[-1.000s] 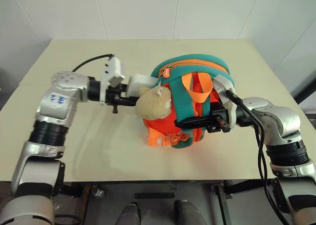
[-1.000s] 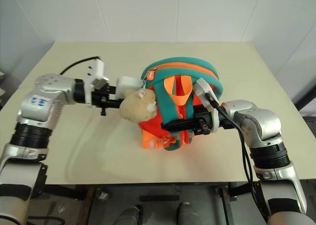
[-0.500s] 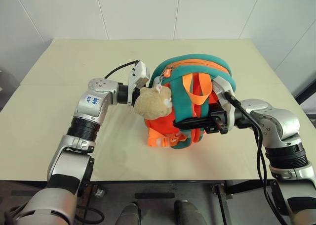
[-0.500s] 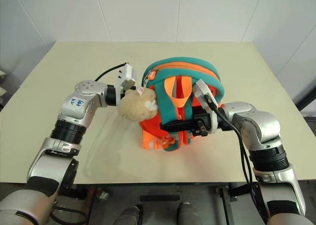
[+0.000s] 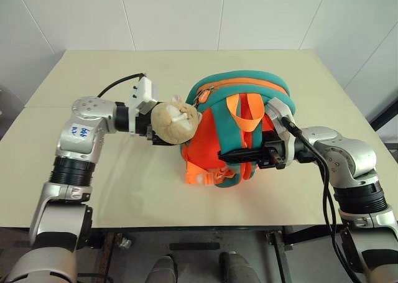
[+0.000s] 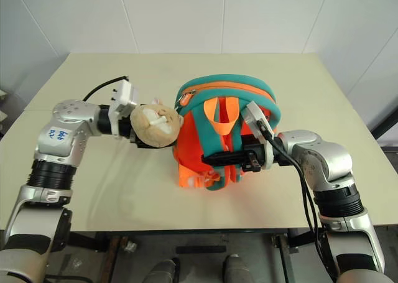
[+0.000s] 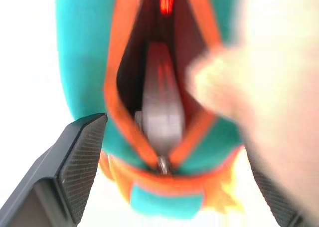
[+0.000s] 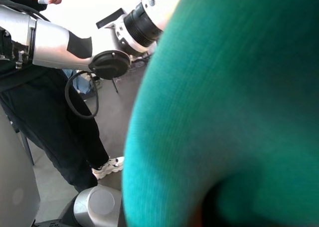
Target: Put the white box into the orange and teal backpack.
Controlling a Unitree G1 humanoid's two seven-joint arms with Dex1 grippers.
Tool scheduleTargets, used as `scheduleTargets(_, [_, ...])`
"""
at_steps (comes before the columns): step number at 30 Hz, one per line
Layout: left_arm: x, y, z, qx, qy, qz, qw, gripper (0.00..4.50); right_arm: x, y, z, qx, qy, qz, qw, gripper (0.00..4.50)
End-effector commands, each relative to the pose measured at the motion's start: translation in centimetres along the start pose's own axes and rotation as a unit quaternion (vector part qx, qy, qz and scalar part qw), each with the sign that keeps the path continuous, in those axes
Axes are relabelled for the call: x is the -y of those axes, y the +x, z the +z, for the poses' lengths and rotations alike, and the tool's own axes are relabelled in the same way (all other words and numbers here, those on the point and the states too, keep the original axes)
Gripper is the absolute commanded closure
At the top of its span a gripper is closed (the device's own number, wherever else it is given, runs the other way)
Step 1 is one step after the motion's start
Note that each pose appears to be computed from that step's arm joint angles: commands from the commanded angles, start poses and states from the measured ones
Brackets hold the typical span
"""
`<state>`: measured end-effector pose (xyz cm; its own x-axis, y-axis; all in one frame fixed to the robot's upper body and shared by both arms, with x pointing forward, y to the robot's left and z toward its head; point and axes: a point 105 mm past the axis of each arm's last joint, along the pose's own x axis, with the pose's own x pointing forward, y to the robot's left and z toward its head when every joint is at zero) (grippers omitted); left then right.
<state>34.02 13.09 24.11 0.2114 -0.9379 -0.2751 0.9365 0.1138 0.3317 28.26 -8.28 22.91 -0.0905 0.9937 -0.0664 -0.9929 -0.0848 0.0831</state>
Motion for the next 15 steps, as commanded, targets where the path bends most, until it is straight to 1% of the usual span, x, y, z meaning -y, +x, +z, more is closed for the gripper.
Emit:
scheduleTargets(1, [0.7,-1.3,1.9,0.015,0.037,-0.005,0.999,0.02,-0.1,0.1,0.7,0.000,-0.023,0.007,1.000,4.50])
scheduleTargets(5, [1.6,-1.6,2.4,0.031,0.040,-0.002,0.999,0.02,0.2,0.1,0.7,-0.001,-0.024,0.005,1.000,4.50])
scheduleTargets(8, [1.4,-1.4,3.0,0.059,0.043,0.022,0.997,0.02,0.3,0.2,0.6,-0.002,-0.023,0.006,1.000,4.50])
scheduleTargets(12, [0.6,-1.3,5.1,0.135,0.035,0.065,0.988,0.02,0.3,0.4,0.5,-0.003,-0.022,0.009,1.000,4.50])
scheduleTargets(15, [0.6,-1.8,5.8,0.162,0.021,0.079,0.983,0.02,0.2,0.3,0.3,-0.005,-0.020,0.009,1.000,4.50])
